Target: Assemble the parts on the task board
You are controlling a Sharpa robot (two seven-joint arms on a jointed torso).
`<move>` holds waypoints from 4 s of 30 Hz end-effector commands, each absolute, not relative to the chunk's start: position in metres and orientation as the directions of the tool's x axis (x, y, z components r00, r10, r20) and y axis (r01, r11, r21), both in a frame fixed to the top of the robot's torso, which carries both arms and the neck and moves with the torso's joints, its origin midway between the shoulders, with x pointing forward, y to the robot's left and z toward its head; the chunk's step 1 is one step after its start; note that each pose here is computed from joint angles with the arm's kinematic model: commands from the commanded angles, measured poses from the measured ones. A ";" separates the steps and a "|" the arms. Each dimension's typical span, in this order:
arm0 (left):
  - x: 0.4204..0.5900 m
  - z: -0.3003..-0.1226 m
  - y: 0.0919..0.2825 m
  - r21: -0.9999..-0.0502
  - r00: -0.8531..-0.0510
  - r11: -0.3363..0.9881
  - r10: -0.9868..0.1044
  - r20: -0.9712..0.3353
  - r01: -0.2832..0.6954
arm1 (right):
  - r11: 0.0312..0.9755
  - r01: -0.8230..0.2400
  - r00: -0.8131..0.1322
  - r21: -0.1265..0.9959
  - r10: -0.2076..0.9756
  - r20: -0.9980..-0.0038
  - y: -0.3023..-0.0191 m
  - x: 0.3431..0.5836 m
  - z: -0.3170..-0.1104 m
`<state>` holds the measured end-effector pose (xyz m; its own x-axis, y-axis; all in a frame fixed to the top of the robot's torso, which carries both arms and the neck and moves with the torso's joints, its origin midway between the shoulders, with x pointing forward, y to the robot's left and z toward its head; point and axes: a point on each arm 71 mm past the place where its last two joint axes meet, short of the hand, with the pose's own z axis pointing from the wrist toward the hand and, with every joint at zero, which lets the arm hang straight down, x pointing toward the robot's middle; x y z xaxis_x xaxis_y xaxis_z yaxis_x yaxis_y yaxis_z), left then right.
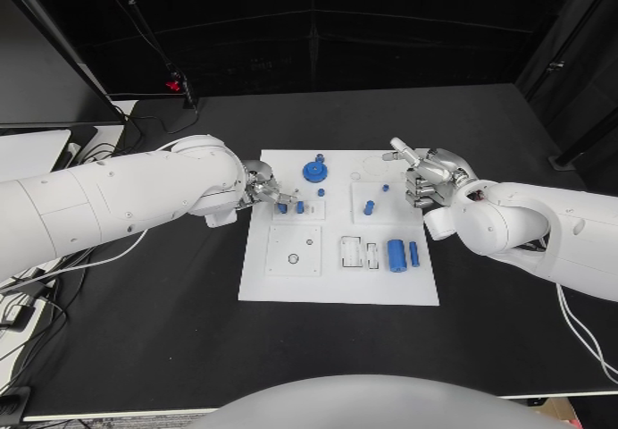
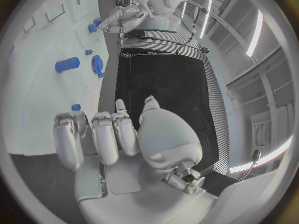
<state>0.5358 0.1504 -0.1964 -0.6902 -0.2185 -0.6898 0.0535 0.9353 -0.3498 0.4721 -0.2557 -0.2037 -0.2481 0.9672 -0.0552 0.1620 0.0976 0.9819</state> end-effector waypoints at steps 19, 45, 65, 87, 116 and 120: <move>0.537 -0.198 0.155 -0.354 -0.670 0.934 -0.227 -0.707 0.057 | 0.095 0.162 -0.260 0.982 0.964 -0.050 -0.254 0.472 -0.203; 0.536 -0.198 0.156 -0.359 -0.681 0.930 -0.217 -0.699 0.072 | 0.095 0.163 -0.260 0.982 0.964 -0.050 -0.254 0.472 -0.204; 0.536 -0.199 0.154 -0.351 -0.690 0.934 -0.207 -0.694 0.073 | 0.095 0.163 -0.260 0.982 0.964 -0.050 -0.254 0.472 -0.204; 0.536 -0.199 0.155 -0.308 -0.679 0.949 -0.184 -0.711 0.065 | 0.095 0.163 -0.260 0.982 0.964 -0.050 -0.254 0.472 -0.203; 0.535 -0.201 0.153 -0.279 -0.689 0.957 -0.148 -0.709 0.081 | 0.095 0.163 -0.261 0.982 0.964 -0.050 -0.255 0.471 -0.203; 0.535 -0.200 0.152 -0.284 -0.689 0.955 -0.147 -0.710 0.089 | 0.095 0.163 -0.260 0.982 0.964 -0.050 -0.255 0.471 -0.203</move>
<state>0.5372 0.1515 -0.1943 -0.6713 -0.1774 -0.7197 0.0808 0.9476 -0.3090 0.4717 -0.2563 -0.2048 -0.2503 0.9667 -0.0540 0.1700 0.0988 0.9805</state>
